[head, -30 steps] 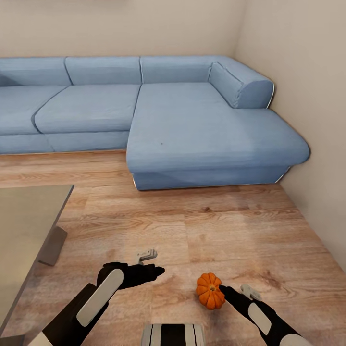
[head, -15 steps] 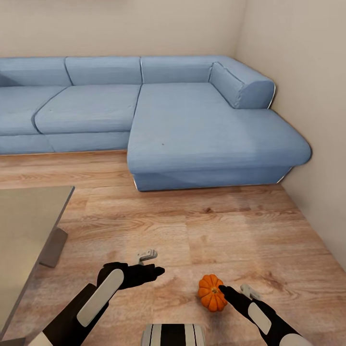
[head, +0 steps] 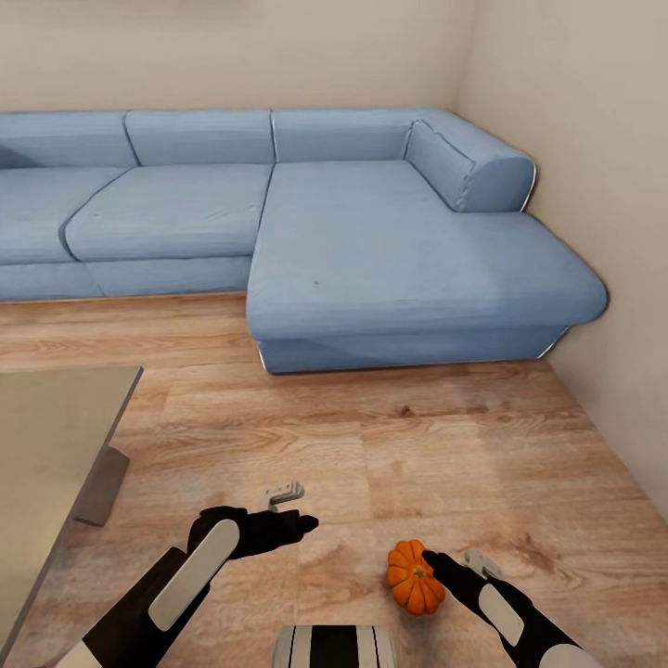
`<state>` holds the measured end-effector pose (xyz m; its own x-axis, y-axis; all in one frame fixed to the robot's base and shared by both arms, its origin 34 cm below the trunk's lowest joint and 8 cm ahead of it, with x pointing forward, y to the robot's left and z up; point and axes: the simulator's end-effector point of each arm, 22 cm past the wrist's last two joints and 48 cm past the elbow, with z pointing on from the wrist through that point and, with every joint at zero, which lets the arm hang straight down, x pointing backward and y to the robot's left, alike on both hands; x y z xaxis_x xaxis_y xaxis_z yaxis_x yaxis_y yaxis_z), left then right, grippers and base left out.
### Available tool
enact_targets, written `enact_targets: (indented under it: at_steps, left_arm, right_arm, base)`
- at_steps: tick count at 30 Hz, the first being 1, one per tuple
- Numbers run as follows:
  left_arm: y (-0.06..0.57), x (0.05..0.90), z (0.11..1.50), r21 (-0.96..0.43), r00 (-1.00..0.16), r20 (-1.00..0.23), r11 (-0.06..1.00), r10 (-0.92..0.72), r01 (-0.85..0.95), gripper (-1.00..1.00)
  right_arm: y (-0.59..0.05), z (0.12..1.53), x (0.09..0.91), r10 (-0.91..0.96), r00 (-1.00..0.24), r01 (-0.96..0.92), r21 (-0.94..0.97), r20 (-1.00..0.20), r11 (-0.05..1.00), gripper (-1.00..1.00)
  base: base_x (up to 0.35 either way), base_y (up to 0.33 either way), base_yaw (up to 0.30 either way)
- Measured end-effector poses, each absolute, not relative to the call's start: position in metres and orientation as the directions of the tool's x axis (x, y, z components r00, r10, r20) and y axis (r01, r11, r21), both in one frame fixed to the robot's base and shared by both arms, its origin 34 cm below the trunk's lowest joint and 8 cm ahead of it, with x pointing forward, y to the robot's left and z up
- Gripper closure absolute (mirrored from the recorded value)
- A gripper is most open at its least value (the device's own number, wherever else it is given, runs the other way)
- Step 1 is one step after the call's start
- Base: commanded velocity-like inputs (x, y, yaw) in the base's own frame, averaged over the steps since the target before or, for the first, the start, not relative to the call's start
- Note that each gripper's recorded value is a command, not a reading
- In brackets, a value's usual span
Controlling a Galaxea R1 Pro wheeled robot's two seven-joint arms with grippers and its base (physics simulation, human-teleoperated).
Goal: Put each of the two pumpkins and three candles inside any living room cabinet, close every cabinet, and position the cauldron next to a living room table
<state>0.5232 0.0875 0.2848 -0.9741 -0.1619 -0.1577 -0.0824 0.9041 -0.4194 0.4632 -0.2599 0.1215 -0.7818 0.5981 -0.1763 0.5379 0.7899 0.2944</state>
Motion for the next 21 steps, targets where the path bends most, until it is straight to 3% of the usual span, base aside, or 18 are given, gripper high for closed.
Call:
enact_targets:
  at_steps: [21]
  left_arm:
    - [0.087,0.509,0.257,-0.415,-0.982,-0.099,0.903,-0.162,-0.107,-1.00]
  right_arm:
    - [-0.261,0.098,0.441,0.599,-0.789,0.555,0.262,-0.135,0.790,-1.00]
  base:
    - [0.001,0.000,0.000]
